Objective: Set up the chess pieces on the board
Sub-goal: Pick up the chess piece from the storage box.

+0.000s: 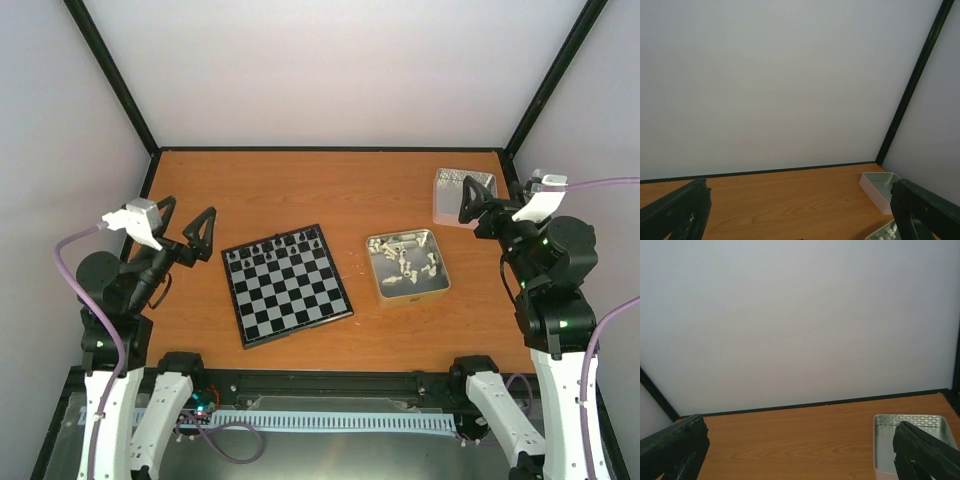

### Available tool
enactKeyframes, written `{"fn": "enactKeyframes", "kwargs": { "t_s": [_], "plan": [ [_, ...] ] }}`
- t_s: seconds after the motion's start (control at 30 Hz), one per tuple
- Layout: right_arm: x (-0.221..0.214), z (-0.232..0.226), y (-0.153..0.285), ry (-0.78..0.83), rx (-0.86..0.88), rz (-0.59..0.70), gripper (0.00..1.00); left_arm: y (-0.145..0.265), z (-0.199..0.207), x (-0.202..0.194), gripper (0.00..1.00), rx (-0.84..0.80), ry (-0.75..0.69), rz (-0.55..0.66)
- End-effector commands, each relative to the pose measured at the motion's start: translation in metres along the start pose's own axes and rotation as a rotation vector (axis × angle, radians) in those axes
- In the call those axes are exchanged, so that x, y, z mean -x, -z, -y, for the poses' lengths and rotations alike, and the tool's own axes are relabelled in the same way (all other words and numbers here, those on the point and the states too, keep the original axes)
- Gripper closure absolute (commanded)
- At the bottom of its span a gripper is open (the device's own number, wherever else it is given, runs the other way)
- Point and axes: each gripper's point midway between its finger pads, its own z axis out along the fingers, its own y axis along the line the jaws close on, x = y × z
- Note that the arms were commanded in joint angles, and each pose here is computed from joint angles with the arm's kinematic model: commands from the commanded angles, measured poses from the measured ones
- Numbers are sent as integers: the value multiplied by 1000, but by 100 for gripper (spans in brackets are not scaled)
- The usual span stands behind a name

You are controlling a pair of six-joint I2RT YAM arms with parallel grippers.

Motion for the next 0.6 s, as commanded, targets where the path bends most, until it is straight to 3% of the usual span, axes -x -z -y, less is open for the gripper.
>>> {"fn": "enactKeyframes", "kwargs": {
  "t_s": [0.0,0.23,0.47,0.57],
  "plan": [
    [-8,-20,-1,-44,134,-51,0,2,16,11,1,-90,4,41],
    [-37,-28,-17,-79,222,-155,0,-3,9,-36,0,-104,126,-89],
    [-96,-3,-64,-172,136,-361,6,-4,-36,-137,0,133,434,-370],
    [-131,9,-87,-206,72,-479,14,3,-56,-181,0,265,537,-483]
  ]
}}
